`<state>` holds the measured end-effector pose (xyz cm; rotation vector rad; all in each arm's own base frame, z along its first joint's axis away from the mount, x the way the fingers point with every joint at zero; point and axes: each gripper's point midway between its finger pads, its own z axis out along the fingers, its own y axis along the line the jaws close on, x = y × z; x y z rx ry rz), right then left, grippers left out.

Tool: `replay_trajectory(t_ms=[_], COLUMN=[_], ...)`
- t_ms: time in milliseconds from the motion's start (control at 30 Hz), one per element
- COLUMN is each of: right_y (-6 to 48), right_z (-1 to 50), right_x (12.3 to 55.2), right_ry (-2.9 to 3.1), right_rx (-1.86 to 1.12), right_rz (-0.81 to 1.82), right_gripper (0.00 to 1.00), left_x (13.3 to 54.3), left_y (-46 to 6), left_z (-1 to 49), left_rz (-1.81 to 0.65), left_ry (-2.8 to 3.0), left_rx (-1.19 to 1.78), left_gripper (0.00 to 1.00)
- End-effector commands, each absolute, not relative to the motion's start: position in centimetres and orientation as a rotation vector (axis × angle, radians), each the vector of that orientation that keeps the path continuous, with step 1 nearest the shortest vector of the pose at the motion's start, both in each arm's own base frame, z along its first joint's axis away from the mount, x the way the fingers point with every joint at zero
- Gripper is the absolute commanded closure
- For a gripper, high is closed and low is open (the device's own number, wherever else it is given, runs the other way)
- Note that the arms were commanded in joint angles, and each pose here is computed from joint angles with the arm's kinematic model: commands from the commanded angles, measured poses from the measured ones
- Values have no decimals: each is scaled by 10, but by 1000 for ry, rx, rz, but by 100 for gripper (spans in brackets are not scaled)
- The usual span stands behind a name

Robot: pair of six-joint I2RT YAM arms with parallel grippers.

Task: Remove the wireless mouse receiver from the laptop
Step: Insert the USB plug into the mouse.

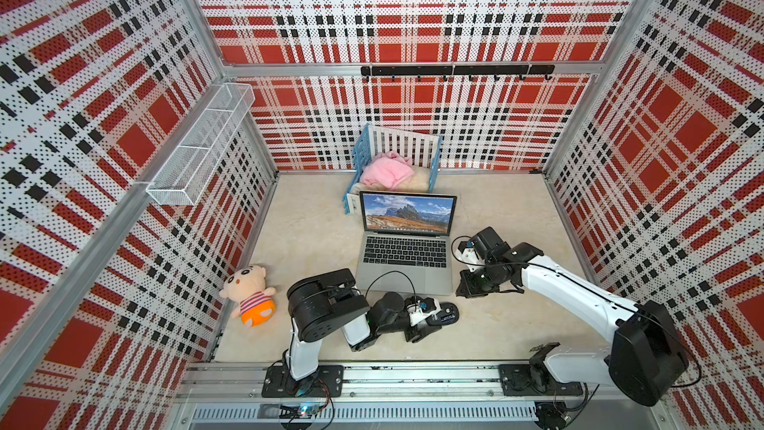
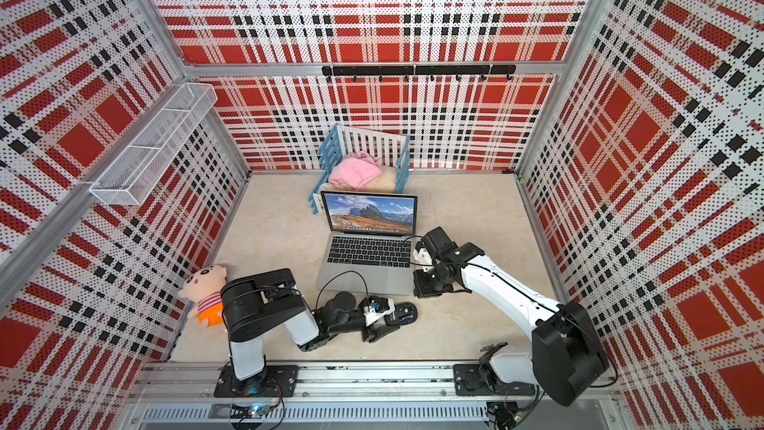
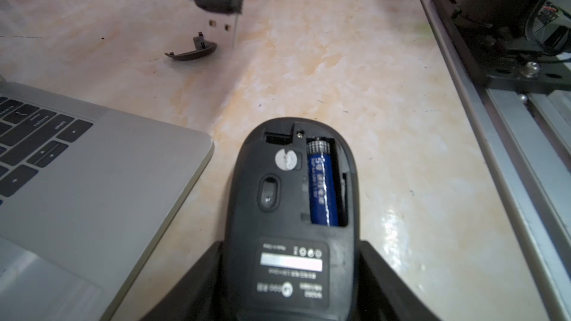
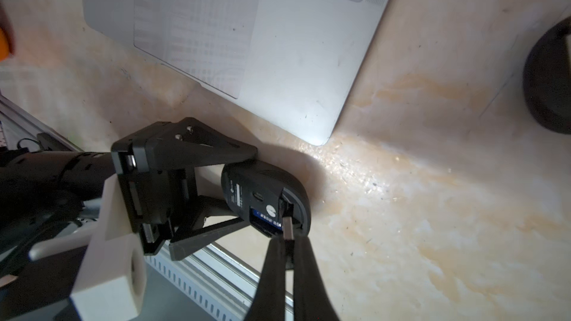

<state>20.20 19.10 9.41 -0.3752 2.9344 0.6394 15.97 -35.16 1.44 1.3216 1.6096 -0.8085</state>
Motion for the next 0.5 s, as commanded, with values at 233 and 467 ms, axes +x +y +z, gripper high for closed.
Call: replay_trajectory(t_ms=[233,467], right_y=[193,199], right_z=[93,84], right_x=[188,186], right_ry=[3066,3088], right_rx=[-428,-445], right_rz=[588,595], right_gripper=[100,100], left_x=[152,153], left_y=[-339,-346], left_z=[-22,-22], left_rz=[-795,-816], left_ry=[1725,1711], left_rx=[1371,1376], left_gripper=[35,33])
